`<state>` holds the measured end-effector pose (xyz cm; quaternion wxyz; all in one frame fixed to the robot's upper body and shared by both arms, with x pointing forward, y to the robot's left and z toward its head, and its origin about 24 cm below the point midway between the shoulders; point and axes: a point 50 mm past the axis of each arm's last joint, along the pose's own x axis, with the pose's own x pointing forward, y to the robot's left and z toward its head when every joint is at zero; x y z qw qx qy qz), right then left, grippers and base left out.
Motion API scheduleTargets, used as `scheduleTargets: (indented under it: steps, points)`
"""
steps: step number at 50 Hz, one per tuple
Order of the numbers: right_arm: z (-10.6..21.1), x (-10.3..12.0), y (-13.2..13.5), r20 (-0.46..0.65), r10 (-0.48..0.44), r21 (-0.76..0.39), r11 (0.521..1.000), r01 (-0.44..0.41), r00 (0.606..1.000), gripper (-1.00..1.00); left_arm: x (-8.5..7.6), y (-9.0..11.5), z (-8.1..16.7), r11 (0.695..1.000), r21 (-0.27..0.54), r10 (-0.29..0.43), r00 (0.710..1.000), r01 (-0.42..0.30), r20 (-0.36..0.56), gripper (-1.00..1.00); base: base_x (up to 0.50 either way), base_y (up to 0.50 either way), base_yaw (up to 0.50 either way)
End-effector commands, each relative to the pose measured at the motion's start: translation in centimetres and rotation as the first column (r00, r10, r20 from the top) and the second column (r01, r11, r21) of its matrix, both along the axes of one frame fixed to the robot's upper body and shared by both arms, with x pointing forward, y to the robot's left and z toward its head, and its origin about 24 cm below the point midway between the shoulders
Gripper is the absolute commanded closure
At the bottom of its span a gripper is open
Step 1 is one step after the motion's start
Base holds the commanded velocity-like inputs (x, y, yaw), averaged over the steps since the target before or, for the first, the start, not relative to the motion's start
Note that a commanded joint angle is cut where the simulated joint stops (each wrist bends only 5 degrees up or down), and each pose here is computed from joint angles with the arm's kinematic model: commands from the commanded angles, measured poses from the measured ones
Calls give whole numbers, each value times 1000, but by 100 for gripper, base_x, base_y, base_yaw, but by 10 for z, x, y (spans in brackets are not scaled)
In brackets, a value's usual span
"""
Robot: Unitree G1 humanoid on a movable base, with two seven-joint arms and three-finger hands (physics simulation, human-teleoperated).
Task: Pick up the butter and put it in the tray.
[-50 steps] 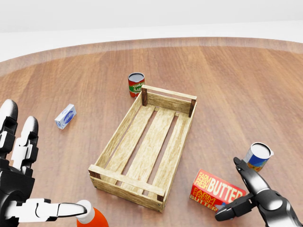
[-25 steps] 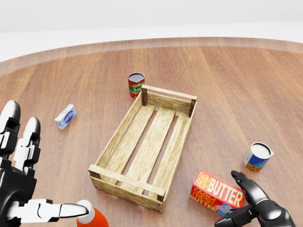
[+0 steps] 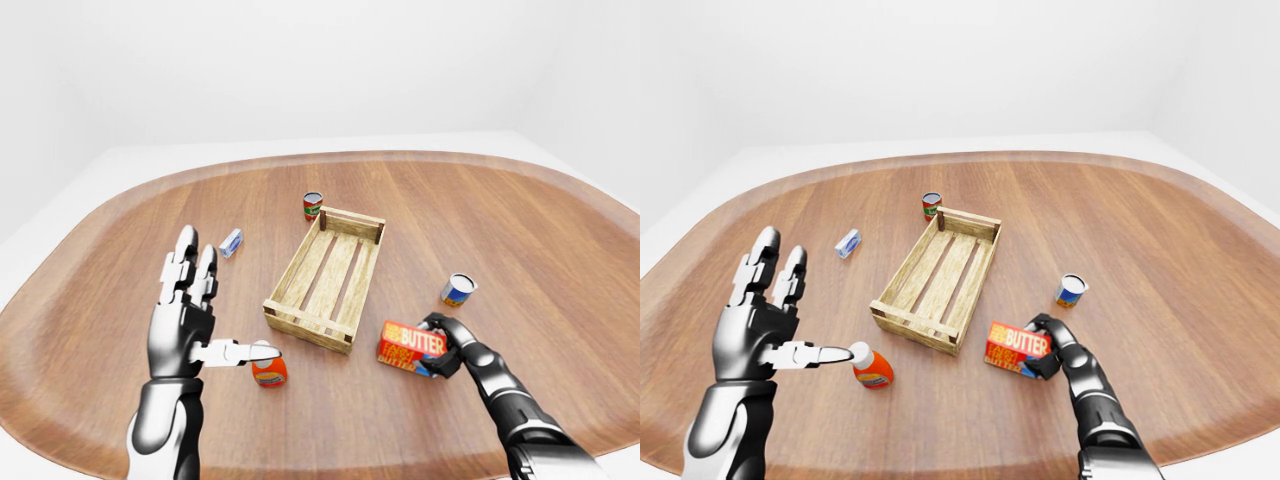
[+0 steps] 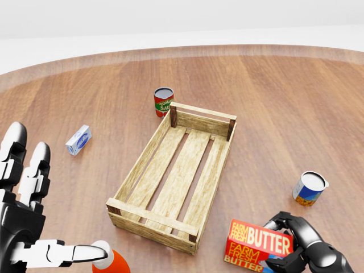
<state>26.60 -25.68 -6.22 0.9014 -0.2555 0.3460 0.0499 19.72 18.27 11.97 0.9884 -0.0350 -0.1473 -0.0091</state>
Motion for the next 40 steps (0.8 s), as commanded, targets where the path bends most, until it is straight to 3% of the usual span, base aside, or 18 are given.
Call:
scheduleTargets:
  steps: [1,6,15,23,40]
  points:
    - [-12,-14,0,-83,-21,33,999,24,996,100,-1,1,2,1000,-1,2,1000,-2,7,-100,0,0,0]
    - [-3,-11,-1,-61,-17,31,999,19,998,100,-1,0,-1,1000,0,-2,1000,2,-2,-100,0,0,0]
    - [43,1,5,154,98,11,995,-101,983,100,-2,1,2,1000,-2,0,1000,0,8,-100,0,0,0]
    - [51,1,0,193,87,-5,996,-87,977,100,-3,0,2,1000,-1,0,1000,0,11,-100,0,0,0]
    - [108,9,12,413,171,-76,985,-153,895,100,-2,2,3,1000,-2,1,1000,-1,15,-100,0,0,0]
